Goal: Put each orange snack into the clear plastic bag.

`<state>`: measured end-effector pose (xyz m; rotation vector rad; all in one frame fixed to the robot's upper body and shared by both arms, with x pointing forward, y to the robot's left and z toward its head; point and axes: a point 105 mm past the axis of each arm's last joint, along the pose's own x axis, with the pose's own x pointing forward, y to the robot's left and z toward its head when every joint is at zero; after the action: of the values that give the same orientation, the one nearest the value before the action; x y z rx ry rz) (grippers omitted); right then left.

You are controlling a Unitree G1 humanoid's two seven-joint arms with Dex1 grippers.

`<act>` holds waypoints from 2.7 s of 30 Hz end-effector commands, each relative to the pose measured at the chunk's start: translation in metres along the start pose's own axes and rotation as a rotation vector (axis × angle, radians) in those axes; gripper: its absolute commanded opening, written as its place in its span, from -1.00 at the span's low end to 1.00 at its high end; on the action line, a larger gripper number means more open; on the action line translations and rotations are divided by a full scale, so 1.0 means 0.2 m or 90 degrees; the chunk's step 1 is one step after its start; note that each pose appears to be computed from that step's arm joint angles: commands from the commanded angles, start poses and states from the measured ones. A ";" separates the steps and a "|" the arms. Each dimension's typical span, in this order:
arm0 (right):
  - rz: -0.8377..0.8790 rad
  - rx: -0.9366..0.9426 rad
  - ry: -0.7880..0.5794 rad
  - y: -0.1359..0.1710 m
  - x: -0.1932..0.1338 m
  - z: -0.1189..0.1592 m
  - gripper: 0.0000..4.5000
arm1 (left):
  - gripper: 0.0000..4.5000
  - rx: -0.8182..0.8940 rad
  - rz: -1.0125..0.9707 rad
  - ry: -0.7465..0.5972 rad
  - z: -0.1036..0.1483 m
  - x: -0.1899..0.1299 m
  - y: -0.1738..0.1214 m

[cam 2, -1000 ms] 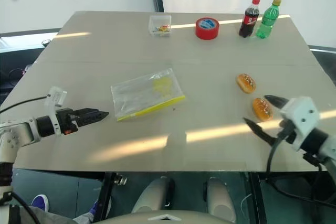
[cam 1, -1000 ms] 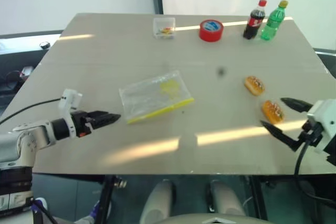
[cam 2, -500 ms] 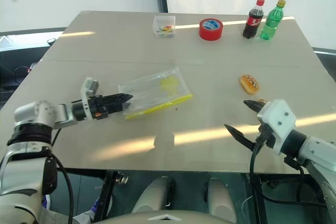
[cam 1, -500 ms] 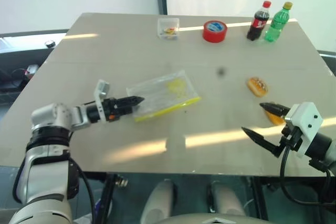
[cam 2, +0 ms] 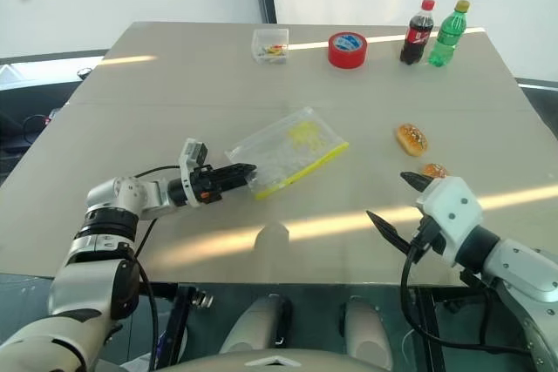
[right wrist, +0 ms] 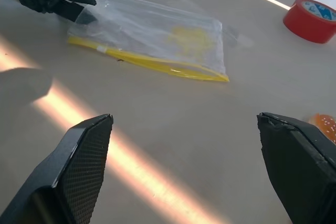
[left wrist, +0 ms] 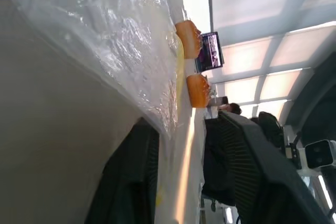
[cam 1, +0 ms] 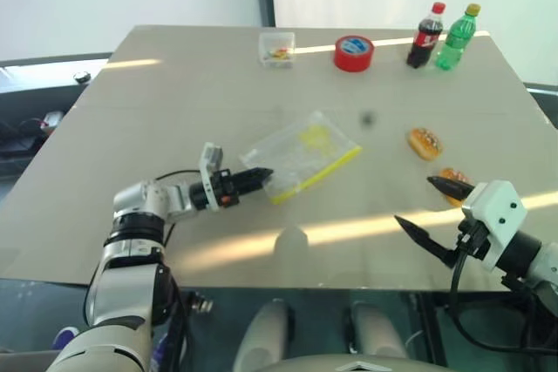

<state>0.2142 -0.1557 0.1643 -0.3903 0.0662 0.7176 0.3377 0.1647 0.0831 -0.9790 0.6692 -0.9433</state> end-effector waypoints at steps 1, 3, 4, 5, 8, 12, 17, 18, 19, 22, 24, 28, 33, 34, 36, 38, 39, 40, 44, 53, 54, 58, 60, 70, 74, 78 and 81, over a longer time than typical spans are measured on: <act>-0.008 -0.033 -0.025 0.01 0.01 0.06 1.00 | -0.06 -0.036 0.041 0.000 -0.09 0.04 0.08; -0.010 -0.036 -0.027 0.01 0.02 0.05 1.00 | -0.06 -0.040 0.034 -0.004 -0.09 0.06 0.05; -0.012 -0.037 -0.028 0.01 0.02 0.05 1.00 | -0.06 -0.034 0.041 -0.014 -0.09 0.08 0.05; -0.014 -0.040 -0.030 0.01 0.02 0.06 1.00 | -0.06 -0.035 0.053 -0.023 -0.08 0.09 0.05; -0.018 -0.042 -0.034 0.00 0.04 0.05 1.00 | 0.30 -0.038 0.071 -0.035 -0.08 0.12 0.02; -0.021 -0.044 -0.040 0.00 0.06 0.05 1.00 | 0.84 -0.054 0.094 -0.031 -0.10 0.19 0.00; -0.023 -0.065 -0.059 -0.01 0.09 0.07 1.00 | 0.42 -0.084 0.101 -0.028 -0.10 0.25 -0.03; -0.027 -0.079 -0.063 -0.01 0.10 0.07 1.00 | 0.24 -0.094 0.092 -0.033 -0.09 0.25 -0.04; -0.029 -0.096 -0.065 -0.01 0.12 0.08 1.00 | 0.04 -0.106 0.080 -0.039 -0.07 0.25 -0.06; -0.044 -0.156 -0.064 -0.03 0.17 0.06 1.00 | -0.62 -0.135 0.029 -0.045 -0.03 0.25 -0.16; -0.048 -0.189 -0.062 -0.03 0.22 0.05 1.00 | -0.99 -0.149 0.002 -0.050 -0.01 0.25 -0.21; -0.059 -0.261 -0.058 -0.03 0.33 0.03 1.00 | -0.99 -0.152 -0.044 -0.065 0.05 0.27 -0.31; -0.089 -0.360 -0.051 -0.06 0.50 0.01 1.00 | -0.99 -0.136 -0.092 -0.078 0.13 0.27 -0.44; -0.102 -0.385 -0.049 -0.07 0.54 0.01 1.00 | -0.99 -0.131 -0.097 -0.078 0.14 0.28 -0.46; -0.113 -0.421 -0.051 -0.09 0.60 0.01 1.00 | -0.99 -0.125 -0.106 -0.076 0.14 0.28 -0.49; -0.155 -0.469 -0.054 -0.14 0.66 0.02 1.00 | -0.99 -0.116 -0.110 -0.070 0.14 0.27 -0.52; -0.180 -0.490 -0.055 -0.18 0.69 0.03 1.00 | -0.99 -0.111 -0.112 -0.067 0.14 0.27 -0.53; -0.203 -0.511 -0.056 -0.21 0.70 0.04 1.00 | -0.99 -0.107 -0.112 -0.065 0.14 0.26 -0.54; -0.254 -0.555 -0.071 -0.29 0.74 0.09 1.00 | -0.99 -0.096 -0.104 -0.059 0.13 0.24 -0.55; -0.210 -0.541 -0.090 -0.26 0.80 0.06 1.00 | -0.99 -0.075 -0.101 -0.060 0.10 0.21 -0.60; -0.204 -0.525 -0.091 -0.26 0.81 0.06 0.73 | -1.00 -0.075 -0.100 -0.061 0.10 0.20 -0.60; -0.189 -0.508 -0.091 -0.27 0.83 0.05 0.13 | -1.00 -0.078 -0.096 -0.074 0.09 0.20 -0.61; -0.188 -0.507 -0.091 -0.28 0.82 0.04 -0.23 | -1.00 -0.073 -0.096 -0.079 0.09 0.20 -0.62; -0.235 -0.485 -0.091 -0.42 0.80 0.09 -0.99 | -1.00 -0.015 -0.037 -0.111 0.12 0.13 -0.60; -0.247 -0.473 -0.066 -0.50 0.80 0.09 -1.00 | -0.28 0.041 -0.011 -0.140 0.16 0.08 -0.59; -0.219 -0.472 -0.024 -0.55 0.83 0.07 -1.00 | 0.24 0.436 0.100 -0.091 0.10 0.06 -0.64; -0.207 -0.456 -0.012 -0.57 0.86 0.10 -1.00 | 0.24 0.711 0.132 -0.066 0.08 0.06 -0.69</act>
<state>0.4154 -0.1215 0.1662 -1.0669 -0.2293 0.4128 0.3171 0.1405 0.2025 -0.1115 0.1885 -0.8094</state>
